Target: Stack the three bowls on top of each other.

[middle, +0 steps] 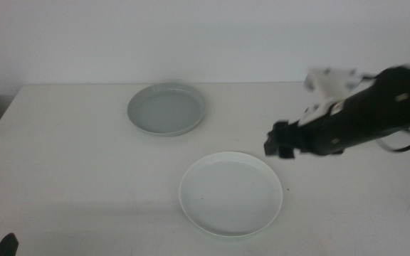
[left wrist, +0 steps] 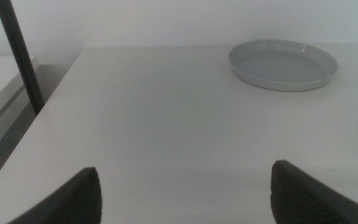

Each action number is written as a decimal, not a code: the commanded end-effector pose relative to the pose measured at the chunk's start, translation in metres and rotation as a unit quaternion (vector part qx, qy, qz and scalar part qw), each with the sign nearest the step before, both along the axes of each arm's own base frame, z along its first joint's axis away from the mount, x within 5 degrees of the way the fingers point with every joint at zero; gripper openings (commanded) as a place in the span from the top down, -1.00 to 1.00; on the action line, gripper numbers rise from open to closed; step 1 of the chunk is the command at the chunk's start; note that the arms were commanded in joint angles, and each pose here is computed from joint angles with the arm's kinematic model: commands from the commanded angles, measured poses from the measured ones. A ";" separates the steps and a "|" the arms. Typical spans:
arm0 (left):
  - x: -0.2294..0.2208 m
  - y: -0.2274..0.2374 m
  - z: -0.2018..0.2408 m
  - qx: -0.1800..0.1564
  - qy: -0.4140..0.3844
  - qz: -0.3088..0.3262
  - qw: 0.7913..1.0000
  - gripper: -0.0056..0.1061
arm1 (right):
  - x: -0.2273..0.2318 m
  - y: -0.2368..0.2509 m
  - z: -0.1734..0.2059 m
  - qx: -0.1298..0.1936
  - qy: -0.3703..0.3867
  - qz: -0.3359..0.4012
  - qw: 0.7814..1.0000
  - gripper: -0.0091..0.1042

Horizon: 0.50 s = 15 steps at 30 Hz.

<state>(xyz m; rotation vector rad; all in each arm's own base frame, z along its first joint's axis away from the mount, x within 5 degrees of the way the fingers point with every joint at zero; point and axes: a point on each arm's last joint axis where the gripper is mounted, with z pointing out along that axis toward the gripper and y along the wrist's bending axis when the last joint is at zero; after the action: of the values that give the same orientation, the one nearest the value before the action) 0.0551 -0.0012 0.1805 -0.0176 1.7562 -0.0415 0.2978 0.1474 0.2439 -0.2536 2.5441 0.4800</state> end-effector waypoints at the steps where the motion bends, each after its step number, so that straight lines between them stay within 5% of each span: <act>1: 0.000 0.000 0.009 -0.007 -0.049 0.001 0.999 -0.98 | -0.016 -0.007 0.053 0.016 -0.078 0.020 0.997 -0.26; 8: 0.000 0.000 0.009 -0.007 -0.049 0.001 0.999 -0.98 | -0.079 -0.034 0.121 0.005 -0.171 0.073 0.983 -0.20; 15: 0.000 0.000 0.009 -0.007 -0.049 0.001 0.999 -0.98 | -0.162 -0.070 0.143 0.021 -0.276 0.089 0.957 -0.17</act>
<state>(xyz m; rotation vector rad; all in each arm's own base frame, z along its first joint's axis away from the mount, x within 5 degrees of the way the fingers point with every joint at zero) 0.0551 -0.0012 0.1805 -0.0176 1.7562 -0.0415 0.1506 0.0849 0.3737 -0.5374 2.0867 0.4519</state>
